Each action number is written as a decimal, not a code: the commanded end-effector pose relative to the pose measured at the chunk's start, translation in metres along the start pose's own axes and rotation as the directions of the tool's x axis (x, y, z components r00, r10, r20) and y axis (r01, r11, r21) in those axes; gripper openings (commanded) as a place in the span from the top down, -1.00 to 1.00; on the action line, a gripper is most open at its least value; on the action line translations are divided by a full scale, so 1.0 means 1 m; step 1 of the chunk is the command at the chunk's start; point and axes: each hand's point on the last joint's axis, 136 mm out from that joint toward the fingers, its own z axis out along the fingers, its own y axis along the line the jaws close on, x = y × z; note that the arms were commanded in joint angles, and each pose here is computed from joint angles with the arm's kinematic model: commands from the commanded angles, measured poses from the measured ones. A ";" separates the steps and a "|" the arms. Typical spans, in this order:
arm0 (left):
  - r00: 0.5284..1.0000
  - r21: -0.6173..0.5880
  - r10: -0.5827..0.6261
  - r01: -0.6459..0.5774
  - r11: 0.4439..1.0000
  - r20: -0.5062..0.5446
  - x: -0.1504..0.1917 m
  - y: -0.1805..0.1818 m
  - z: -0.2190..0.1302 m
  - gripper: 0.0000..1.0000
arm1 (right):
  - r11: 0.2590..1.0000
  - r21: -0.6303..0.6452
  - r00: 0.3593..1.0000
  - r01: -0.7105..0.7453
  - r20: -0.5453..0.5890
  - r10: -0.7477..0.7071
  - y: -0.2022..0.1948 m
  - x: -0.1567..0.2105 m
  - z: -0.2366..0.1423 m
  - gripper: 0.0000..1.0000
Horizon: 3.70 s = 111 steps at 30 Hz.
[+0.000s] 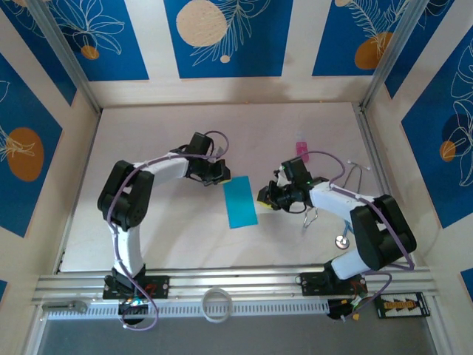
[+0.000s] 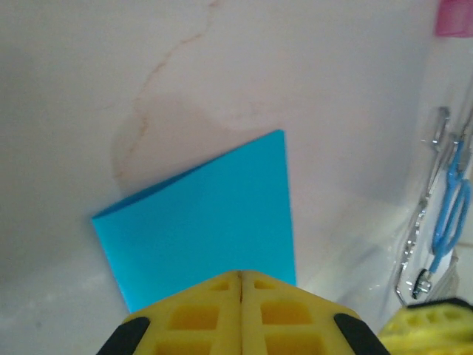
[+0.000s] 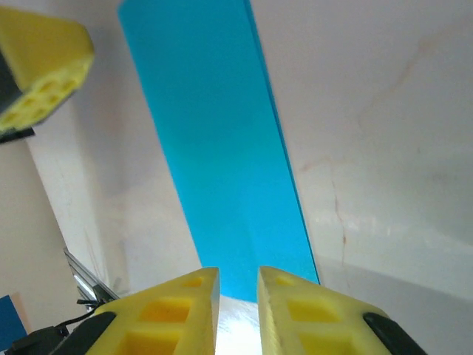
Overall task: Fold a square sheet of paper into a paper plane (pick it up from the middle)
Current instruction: Fold the triangle a second time at the center of the table.
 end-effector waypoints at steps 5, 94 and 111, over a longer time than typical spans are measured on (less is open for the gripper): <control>1.000 -0.034 -0.013 0.012 0.999 -0.009 -0.006 0.014 0.016 0.88 | 0.995 0.058 0.993 -0.083 -0.078 0.087 -0.012 0.021 0.014 0.59; 0.913 -0.164 0.389 -0.368 0.915 0.120 0.000 -0.035 -0.020 -0.13 | 0.990 -0.113 0.994 -0.089 -0.076 0.081 0.000 -0.011 0.054 0.85; 0.557 -0.080 0.706 -0.758 0.648 0.437 0.095 -0.069 -0.044 -0.08 | 0.984 -0.145 0.990 -0.099 -0.112 0.083 0.017 -0.014 0.050 0.67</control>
